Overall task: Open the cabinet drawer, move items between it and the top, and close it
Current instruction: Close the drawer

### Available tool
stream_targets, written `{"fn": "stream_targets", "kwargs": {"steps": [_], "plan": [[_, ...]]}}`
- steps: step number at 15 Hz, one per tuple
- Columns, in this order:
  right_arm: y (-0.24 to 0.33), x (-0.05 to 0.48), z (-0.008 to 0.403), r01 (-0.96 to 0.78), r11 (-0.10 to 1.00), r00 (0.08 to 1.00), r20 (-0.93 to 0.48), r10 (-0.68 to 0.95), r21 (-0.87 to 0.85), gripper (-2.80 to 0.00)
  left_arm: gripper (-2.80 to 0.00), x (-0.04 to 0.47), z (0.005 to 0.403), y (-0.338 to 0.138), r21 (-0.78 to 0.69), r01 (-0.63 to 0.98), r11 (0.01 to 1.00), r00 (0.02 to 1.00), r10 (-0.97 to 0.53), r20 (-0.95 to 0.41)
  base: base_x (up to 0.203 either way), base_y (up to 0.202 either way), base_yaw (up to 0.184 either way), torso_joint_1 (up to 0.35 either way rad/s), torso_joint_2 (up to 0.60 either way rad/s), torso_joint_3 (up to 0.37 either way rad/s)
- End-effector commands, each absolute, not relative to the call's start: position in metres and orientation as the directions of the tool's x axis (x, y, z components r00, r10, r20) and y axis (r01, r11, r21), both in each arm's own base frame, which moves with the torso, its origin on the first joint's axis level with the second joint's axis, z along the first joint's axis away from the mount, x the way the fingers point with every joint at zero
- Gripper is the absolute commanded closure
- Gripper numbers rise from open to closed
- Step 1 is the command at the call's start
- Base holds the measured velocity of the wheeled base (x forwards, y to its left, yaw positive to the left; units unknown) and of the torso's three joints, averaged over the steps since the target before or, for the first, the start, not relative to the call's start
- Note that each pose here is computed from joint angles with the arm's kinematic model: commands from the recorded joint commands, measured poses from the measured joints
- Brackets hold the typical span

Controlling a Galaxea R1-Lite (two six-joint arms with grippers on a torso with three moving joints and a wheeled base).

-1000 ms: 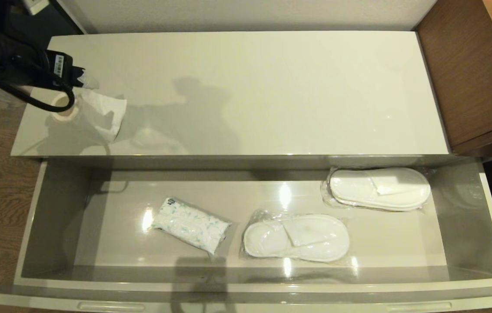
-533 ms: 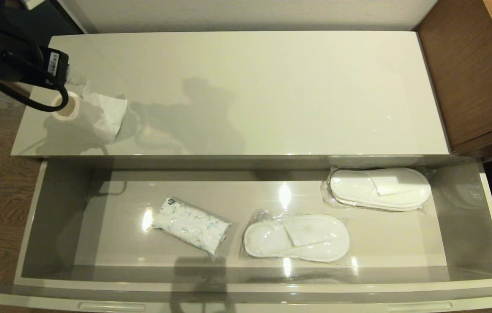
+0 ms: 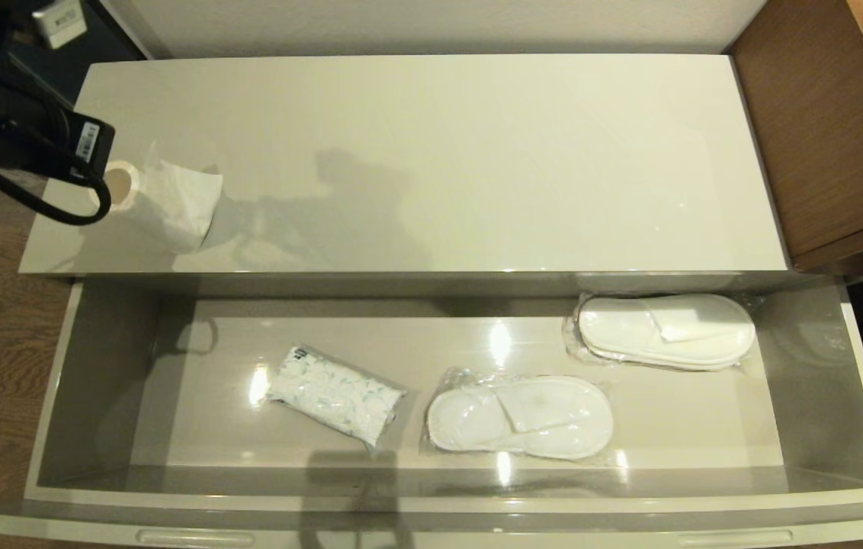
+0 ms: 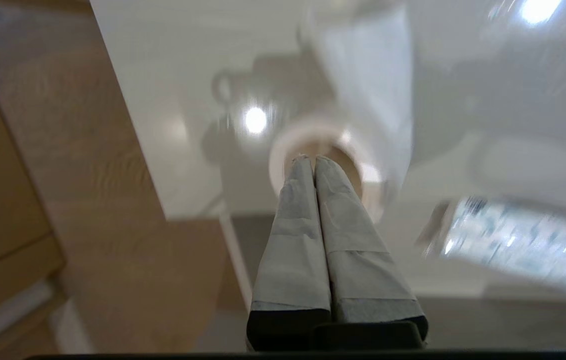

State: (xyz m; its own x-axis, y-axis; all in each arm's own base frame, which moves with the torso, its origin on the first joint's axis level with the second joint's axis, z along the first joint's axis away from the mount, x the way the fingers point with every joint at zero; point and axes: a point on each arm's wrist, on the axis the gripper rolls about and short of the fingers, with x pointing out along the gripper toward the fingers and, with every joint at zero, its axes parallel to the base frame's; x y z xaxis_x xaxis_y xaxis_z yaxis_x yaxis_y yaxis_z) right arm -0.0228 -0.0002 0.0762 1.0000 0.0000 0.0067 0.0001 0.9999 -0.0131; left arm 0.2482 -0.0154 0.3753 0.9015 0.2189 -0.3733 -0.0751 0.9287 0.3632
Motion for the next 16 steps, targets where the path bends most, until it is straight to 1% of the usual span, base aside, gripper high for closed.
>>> {"fn": "stream_targets", "kwargs": {"steps": [1, 3, 5, 10, 12, 13, 14, 16], "plan": [[0.0, -0.023, 0.076, 0.0, 1.0, 1.0, 0.009, 0.0, -0.014, 0.0, 0.0, 0.235, 0.366, -0.013, 0.386, -0.082, 0.919, 0.873, 0.253, -0.416, 0.0, 0.0, 0.0, 0.0, 0.0, 0.0], [0.0, -0.023, 0.076, 0.0, 1.0, 1.0, 0.008, 0.0, -0.014, 0.0, 0.0, 0.21, 0.358, -0.011, 0.38, -0.069, 0.922, 0.829, 0.265, -0.493, 0.0, 0.0, 0.0, 0.0, 0.0, 0.0], [0.0, -0.023, 0.076, 0.0, 1.0, 1.0, 0.008, 0.0, -0.014, 0.0, 0.0, 0.199, 0.359, -0.01, 0.343, -0.092, 0.935, 0.82, 0.266, -0.506, 0.0, 0.0, 0.0, 0.0, 0.0, 0.0], [0.0, -0.023, 0.076, 0.0, 1.0, 1.0, 0.008, 0.0, -0.014, 0.0, 0.0, 0.186, 0.356, -0.013, 0.314, -0.088, 0.945, 0.819, 0.249, -0.518, 0.0, 0.0, 0.0, 0.0, 0.0, 0.0], [0.0, -0.023, 0.076, 0.0, 1.0, 1.0, 0.009, 0.0, -0.014, 0.0, 0.0, 0.177, 0.338, -0.016, 0.251, -0.107, 0.962, 0.784, 0.237, -0.573, 0.0, 0.0, 0.0, 0.0, 0.0, 0.0], [0.0, -0.023, 0.076, 0.0, 1.0, 1.0, 0.009, 0.0, -0.014, 0.0, 0.0, 0.172, 0.336, -0.016, 0.19, -0.151, 0.97, 0.779, 0.235, -0.582, 0.0, 0.0, 0.0, 0.0, 0.0, 0.0], [0.0, -0.023, 0.076, 0.0, 1.0, 1.0, 0.008, 0.0, -0.014, 0.0, 0.0, 0.163, 0.339, -0.015, 0.14, -0.182, 0.973, 0.791, 0.23, -0.566, 0.0, 0.0, 0.0, 0.0, 0.0, 0.0], [0.0, -0.023, 0.076, 0.0, 1.0, 1.0, 0.008, 0.0, -0.014, 0.0, 0.0, 0.144, 0.341, -0.012, 0.089, -0.211, 0.973, 0.808, 0.225, -0.545, 0.0, 0.0, 0.0, 0.0, 0.0, 0.0]]}}
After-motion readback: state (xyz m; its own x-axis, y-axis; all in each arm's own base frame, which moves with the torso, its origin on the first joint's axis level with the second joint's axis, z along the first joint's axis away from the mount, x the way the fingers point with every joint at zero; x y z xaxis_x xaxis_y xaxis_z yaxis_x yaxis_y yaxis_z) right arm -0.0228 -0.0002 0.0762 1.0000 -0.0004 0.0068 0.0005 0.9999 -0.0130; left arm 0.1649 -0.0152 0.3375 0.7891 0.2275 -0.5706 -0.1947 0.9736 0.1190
